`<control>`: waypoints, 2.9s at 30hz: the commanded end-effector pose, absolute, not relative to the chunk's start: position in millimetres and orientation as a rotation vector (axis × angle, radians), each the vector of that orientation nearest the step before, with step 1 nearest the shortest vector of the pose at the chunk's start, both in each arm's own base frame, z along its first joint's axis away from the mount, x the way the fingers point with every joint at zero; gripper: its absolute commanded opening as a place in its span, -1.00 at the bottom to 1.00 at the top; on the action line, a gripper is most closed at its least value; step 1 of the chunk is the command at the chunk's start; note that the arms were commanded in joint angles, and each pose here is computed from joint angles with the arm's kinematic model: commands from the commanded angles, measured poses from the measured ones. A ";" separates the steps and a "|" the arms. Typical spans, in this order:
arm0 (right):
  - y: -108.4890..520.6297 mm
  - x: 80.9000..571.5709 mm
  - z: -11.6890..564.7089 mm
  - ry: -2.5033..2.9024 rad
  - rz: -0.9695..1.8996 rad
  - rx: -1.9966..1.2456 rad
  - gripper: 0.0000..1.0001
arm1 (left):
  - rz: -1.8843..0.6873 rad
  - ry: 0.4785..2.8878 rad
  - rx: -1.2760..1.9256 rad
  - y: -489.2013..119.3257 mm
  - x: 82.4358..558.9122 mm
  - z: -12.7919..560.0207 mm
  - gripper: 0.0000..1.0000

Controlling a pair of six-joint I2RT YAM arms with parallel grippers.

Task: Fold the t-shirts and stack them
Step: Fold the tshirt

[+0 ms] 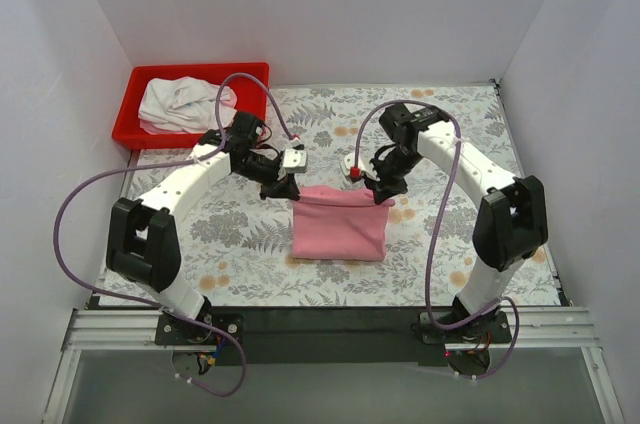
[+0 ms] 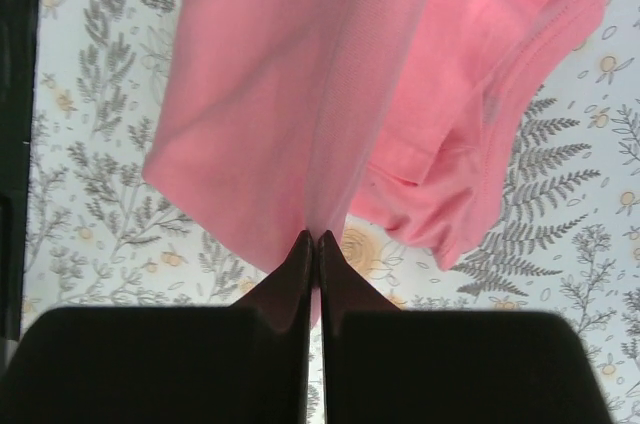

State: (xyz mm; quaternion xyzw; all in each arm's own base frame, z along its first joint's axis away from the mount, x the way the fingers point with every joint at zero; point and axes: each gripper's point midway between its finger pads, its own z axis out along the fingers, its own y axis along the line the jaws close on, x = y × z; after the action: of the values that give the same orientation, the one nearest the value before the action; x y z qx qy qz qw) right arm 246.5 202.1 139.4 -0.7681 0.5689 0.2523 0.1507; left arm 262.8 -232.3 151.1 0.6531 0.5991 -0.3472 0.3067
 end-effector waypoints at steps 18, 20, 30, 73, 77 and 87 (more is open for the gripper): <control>186.9 323.9 92.1 1.738 0.718 -2.256 -0.97 | -0.849 1.630 1.640 -222.5 353.8 105.0 -1.00; 185.0 325.4 92.0 1.743 0.715 -2.249 -0.97 | -0.850 1.635 1.639 -223.2 357.0 101.9 -1.00; 180.4 353.6 85.2 1.778 0.673 -2.214 -0.95 | -0.811 1.664 1.620 -224.1 374.5 80.0 -1.00; 229.2 212.9 32.4 2.631 1.800 -0.479 0.01 | -1.679 2.608 0.000 -257.1 236.3 32.2 -0.03; 223.2 201.8 29.7 2.657 1.838 -0.433 0.01 | -1.671 2.614 -0.055 -245.7 242.9 31.4 -0.04; 178.7 226.5 108.5 2.371 1.321 -0.725 0.35 | -1.048 2.330 0.265 -236.6 272.3 123.7 0.00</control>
State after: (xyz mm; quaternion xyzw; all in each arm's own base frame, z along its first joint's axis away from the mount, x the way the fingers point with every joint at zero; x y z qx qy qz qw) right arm 208.4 208.5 87.6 -0.2134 0.8133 0.5387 0.0532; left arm 253.9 -242.6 107.8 0.0719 0.8518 -0.4843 0.1860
